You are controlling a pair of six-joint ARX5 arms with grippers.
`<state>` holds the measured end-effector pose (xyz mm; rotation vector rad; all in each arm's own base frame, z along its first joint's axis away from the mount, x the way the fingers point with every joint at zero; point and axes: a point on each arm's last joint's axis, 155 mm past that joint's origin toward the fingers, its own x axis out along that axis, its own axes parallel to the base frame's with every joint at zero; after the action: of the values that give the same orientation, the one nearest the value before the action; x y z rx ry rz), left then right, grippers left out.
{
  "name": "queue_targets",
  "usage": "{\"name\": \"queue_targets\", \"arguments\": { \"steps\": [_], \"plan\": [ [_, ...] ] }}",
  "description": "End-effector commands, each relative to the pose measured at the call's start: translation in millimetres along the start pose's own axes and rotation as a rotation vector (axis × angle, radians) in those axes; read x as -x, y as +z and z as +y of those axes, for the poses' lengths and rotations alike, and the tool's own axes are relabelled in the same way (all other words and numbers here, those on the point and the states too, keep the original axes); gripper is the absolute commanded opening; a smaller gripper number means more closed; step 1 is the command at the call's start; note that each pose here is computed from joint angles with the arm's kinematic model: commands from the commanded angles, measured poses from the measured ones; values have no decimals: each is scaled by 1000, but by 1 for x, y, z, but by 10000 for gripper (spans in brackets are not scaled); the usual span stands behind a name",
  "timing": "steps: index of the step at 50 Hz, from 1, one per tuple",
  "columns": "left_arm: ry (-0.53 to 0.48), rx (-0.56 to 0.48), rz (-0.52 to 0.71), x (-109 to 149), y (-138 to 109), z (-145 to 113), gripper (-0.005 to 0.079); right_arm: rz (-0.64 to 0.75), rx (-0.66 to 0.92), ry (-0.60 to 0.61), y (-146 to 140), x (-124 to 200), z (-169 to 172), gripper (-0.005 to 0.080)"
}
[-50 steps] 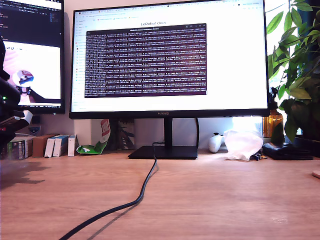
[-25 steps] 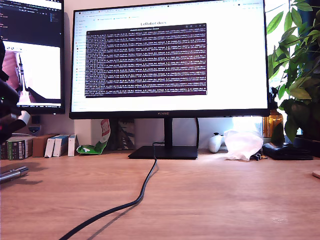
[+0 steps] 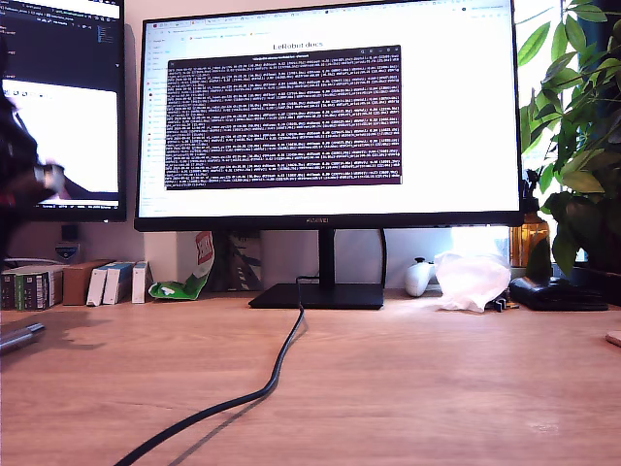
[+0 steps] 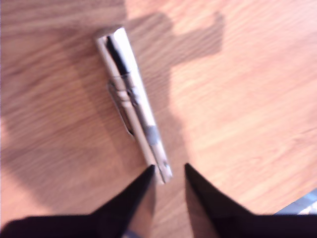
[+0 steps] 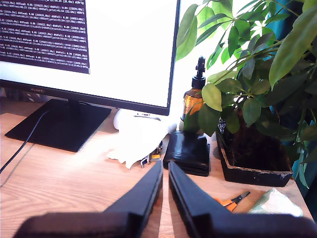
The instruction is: Pick the metallic laser pointer with your right arm, pass it to your left arm, then place it down to the left side of the table
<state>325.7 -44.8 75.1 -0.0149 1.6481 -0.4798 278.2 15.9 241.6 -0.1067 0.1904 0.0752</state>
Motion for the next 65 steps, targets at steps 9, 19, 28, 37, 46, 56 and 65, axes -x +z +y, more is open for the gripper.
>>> {"name": "queue_targets", "arguments": {
  "steps": [9, 19, 28, 37, 46, 56, 65],
  "plan": [
    [103, -12, -242, 56, 18, -5, -23, -22, -58, -5, 5, 0, -1, -13],
    [216, -35, -541, 127, 37, -14, -23, -41, -63, -3, 10, 0, -1, -12],
    [204, -82, -793, 183, 55, -37, -23, -111, -145, 0, 31, 3, -2, -12],
    [192, -105, -965, 221, 72, -51, -24, -242, -159, -39, 64, 9, -12, -12],
    [359, -66, -1030, 245, 70, -37, -24, -154, -166, -186, 40, 8, -37, -10],
    [445, -61, -1131, 260, 58, -41, -24, -72, -161, -218, 19, 7, -41, 4],
    [456, -61, -1182, 232, 41, -40, -24, -69, -117, -222, 15, 8, -41, 12]
  ]
}}
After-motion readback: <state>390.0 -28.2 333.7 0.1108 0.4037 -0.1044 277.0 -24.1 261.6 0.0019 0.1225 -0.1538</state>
